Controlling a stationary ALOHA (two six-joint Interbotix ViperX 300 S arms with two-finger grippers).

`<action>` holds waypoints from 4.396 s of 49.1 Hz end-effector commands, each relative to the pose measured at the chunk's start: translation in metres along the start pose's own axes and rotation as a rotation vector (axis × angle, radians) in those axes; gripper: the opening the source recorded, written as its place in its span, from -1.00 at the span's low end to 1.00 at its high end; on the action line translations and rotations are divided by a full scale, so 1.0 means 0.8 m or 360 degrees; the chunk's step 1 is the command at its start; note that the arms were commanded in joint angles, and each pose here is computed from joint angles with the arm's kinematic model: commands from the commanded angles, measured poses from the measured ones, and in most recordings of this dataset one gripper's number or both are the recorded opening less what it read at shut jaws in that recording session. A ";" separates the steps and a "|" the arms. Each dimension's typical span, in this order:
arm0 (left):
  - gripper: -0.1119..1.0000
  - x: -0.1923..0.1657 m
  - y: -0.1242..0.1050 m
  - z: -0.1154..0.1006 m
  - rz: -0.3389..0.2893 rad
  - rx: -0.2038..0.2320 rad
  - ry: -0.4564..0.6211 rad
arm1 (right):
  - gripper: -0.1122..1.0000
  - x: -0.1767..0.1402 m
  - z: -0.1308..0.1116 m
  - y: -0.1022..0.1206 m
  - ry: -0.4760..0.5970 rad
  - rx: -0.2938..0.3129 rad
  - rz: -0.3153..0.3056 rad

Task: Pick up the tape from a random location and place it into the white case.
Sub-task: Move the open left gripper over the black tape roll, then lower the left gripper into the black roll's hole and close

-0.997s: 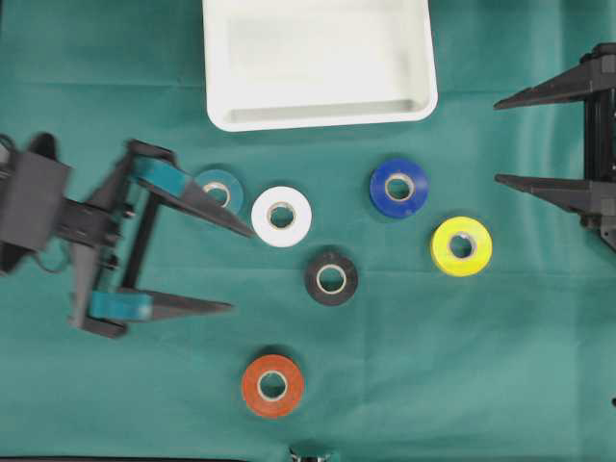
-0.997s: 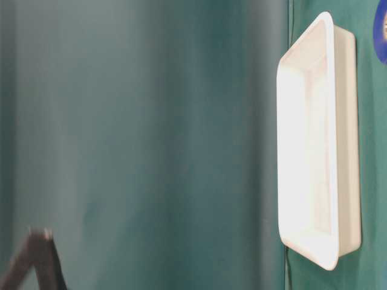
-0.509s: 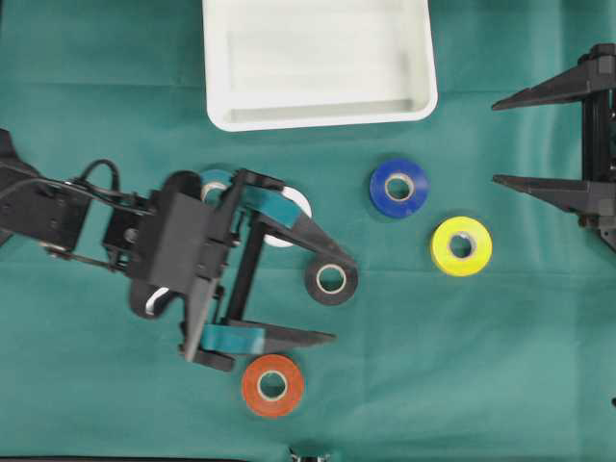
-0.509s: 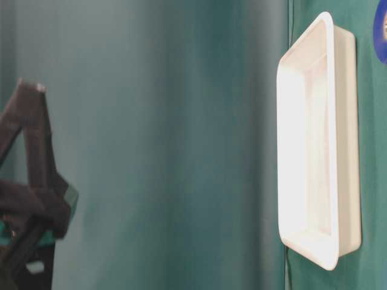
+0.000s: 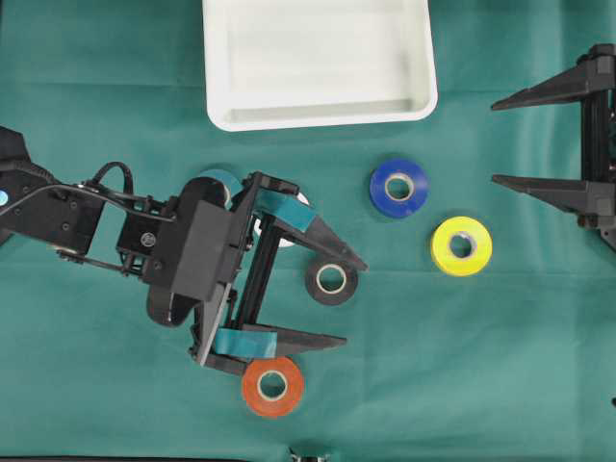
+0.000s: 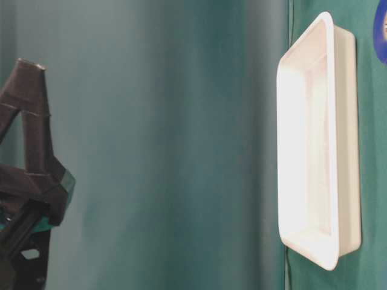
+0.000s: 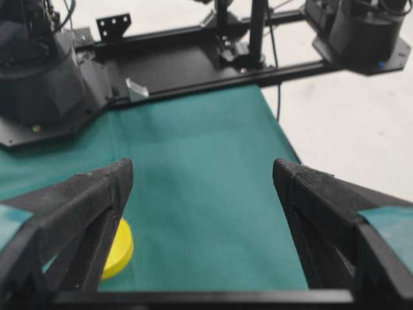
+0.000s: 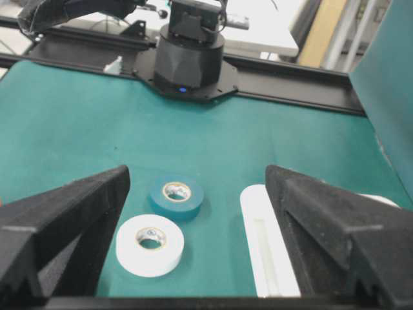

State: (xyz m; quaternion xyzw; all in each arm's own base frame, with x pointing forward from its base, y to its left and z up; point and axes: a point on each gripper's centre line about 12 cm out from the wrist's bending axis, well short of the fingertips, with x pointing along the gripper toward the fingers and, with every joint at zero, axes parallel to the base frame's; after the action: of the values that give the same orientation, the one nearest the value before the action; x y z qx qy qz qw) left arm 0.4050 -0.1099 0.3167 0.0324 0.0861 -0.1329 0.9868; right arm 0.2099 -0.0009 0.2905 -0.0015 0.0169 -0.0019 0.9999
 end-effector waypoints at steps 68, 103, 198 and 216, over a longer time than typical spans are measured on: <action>0.97 0.052 0.027 0.019 0.0005 -0.0043 0.1356 | 0.85 0.006 0.009 0.002 -0.0010 0.0000 0.0013; 0.97 0.063 0.029 0.003 0.0011 -0.0043 0.1334 | 0.85 0.008 0.008 0.002 -0.0005 0.0000 0.0013; 0.97 0.127 0.009 -0.226 -0.0025 -0.0028 0.1524 | 0.85 0.012 -0.007 0.003 0.0110 -0.0013 0.0016; 0.48 0.127 0.009 -0.223 -0.0024 -0.0025 0.1526 | 0.85 0.013 -0.007 0.003 0.0112 -0.0011 0.0016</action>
State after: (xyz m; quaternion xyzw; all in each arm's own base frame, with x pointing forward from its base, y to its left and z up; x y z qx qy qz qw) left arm 0.4705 -0.1116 0.1100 0.0828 0.5463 -0.1087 0.8264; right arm 0.2170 0.0008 0.2753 -0.0054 0.0636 0.0024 0.9980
